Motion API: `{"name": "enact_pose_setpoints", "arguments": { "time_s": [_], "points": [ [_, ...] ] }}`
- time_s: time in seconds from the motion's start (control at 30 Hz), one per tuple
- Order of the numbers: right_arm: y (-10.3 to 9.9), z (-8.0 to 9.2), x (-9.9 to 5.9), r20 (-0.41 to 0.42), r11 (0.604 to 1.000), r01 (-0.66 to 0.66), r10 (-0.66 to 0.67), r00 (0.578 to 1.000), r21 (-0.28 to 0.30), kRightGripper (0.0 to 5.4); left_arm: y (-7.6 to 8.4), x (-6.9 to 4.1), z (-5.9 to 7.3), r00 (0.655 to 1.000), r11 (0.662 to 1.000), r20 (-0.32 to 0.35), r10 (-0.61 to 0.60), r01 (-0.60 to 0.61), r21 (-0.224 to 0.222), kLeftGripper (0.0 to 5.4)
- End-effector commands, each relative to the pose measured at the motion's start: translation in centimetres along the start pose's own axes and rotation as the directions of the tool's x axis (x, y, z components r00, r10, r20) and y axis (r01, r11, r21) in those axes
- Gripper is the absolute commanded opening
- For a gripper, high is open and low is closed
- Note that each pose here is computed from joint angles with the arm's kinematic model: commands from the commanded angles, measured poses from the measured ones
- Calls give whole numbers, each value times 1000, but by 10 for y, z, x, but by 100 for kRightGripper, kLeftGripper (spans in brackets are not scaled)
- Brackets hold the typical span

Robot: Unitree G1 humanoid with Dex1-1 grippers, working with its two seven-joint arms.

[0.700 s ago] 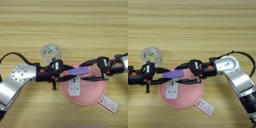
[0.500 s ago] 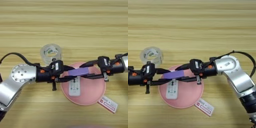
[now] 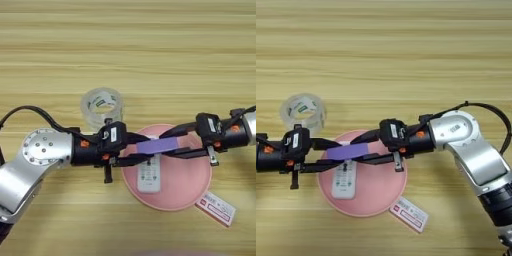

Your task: Move the objects on the table

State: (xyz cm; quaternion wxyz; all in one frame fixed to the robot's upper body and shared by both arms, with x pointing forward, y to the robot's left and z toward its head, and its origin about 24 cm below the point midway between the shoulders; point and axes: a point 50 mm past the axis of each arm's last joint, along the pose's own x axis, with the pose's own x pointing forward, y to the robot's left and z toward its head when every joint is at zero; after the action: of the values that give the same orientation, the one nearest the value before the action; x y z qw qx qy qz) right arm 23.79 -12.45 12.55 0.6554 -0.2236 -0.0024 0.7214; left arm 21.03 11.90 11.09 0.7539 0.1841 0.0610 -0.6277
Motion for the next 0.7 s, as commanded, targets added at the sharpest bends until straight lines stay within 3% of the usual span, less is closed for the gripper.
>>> {"name": "enact_pose_setpoints", "arguments": {
  "time_s": [0.03, 0.2, 0.7],
  "points": [
    [-2, 1, -2, -15, 1000, -4, 3, 1000, -8, 148, 7, -5, -1, 998, 999, -19, 53, -53, 11, 137],
    [-2, 1, -2, -14, 1000, -4, 4, 1000, -8, 148, 10, -4, -1, 998, 998, -21, 63, -63, 17, 137],
    [-4, -1, -4, -11, 1000, 15, -15, 1000, -5, 141, -5, -3, 12, 995, 995, 82, -61, 55, 79, 291]
  ]
}}
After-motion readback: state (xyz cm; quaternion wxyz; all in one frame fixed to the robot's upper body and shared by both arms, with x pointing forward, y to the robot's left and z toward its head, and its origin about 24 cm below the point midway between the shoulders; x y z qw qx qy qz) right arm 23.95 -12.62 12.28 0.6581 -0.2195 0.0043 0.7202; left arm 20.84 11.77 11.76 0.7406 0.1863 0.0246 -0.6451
